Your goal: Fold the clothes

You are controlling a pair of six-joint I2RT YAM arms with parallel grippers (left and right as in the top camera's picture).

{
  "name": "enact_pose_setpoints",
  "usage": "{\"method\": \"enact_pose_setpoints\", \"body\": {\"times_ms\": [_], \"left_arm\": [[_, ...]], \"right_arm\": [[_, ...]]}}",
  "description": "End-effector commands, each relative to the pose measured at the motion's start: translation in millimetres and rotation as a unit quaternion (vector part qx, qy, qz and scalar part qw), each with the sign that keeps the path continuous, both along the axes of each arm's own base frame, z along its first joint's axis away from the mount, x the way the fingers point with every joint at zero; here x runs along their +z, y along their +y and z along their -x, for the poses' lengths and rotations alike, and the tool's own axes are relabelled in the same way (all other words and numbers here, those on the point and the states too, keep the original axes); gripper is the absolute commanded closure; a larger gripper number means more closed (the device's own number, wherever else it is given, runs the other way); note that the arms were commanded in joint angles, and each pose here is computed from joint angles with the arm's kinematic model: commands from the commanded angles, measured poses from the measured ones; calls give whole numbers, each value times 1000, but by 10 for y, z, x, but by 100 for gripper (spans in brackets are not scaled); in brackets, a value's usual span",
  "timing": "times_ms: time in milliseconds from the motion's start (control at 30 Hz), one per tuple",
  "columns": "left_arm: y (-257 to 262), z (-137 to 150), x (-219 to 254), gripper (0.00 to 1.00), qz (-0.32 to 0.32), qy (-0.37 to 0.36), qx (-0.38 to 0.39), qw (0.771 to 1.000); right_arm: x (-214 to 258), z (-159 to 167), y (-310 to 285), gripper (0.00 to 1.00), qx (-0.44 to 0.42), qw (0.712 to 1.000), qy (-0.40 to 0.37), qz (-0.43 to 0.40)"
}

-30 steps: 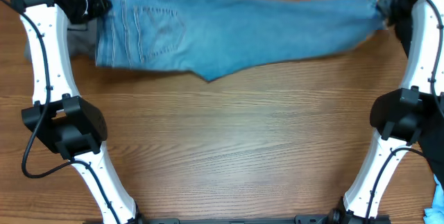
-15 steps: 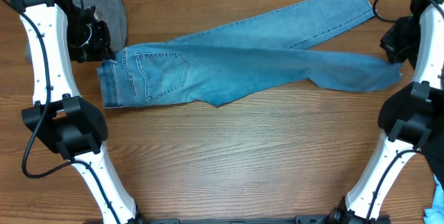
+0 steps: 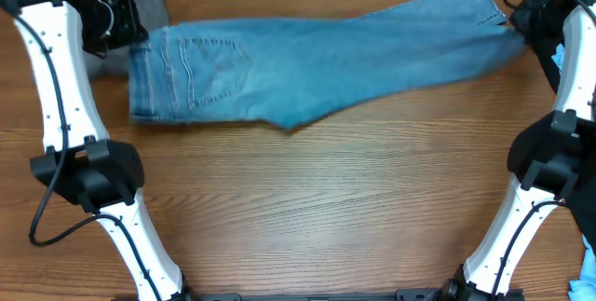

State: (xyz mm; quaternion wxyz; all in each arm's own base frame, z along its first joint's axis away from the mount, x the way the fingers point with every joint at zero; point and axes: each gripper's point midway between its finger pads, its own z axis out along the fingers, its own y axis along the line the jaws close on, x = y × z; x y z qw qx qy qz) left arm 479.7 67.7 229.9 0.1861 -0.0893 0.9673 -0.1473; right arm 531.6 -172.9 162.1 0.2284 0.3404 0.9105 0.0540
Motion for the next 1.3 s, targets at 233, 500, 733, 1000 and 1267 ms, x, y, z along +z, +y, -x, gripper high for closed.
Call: {"method": "enact_pose_setpoints", "body": {"times_ms": [233,500,733,1000,1267], "left_arm": [[-300,375,572,96,-7,-29,-31,999],[-519,850,-487,96,33,170,-45,984],[-168,-218,50,96,-16,-80,-12,997],[-145,43,995,96,-31,-154,-30,987],[-759,698,-331,96,-17,137,-100,985]], "right_arm": [[248,833,-176,96,-39,992,117,17],[-249,979,-29,96,-26,983,177,-41],[566,-427,-11,96,66,982,-170,-53],[1071,-193,-106,96,63,982,-177,-24],[-371,618,45,96,38,991,97,-81]]}}
